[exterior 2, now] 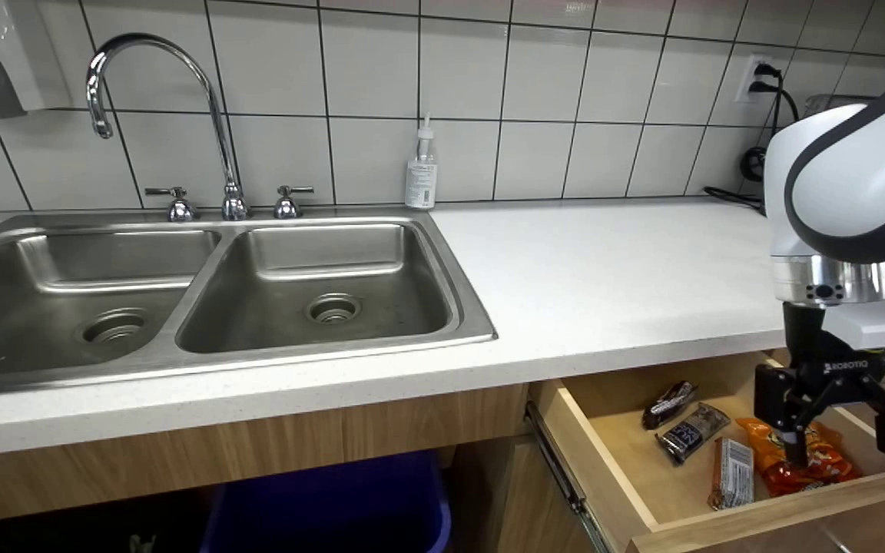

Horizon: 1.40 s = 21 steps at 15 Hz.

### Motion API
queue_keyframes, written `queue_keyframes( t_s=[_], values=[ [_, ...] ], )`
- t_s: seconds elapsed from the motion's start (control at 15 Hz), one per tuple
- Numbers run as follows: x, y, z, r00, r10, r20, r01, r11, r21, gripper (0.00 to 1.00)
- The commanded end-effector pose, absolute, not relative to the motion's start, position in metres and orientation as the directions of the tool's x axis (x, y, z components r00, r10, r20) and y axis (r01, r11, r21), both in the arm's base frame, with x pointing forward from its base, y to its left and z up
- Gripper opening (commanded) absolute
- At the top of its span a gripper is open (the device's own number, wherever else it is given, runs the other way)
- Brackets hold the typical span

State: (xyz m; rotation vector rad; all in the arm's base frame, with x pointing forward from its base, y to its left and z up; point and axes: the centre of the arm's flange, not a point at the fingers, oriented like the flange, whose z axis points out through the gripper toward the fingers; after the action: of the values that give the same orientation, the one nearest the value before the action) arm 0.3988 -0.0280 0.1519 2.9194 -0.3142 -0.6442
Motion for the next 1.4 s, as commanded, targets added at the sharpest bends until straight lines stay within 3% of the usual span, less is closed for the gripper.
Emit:
queue_keyframes(
  t_s=[0.0,0.87,1.33],
  values=[
    [0.381,-0.024,0.157,0.893,-0.169,-0.416,-0.127,-0.984,0.128,1.00],
    [0.340,-0.020,0.141,0.874,-0.071,-0.480,-0.032,-0.996,0.088,1.00],
    [0.337,-0.018,0.126,0.918,-0.030,-0.395,-0.006,-0.998,0.060,1.00]
  ],
)
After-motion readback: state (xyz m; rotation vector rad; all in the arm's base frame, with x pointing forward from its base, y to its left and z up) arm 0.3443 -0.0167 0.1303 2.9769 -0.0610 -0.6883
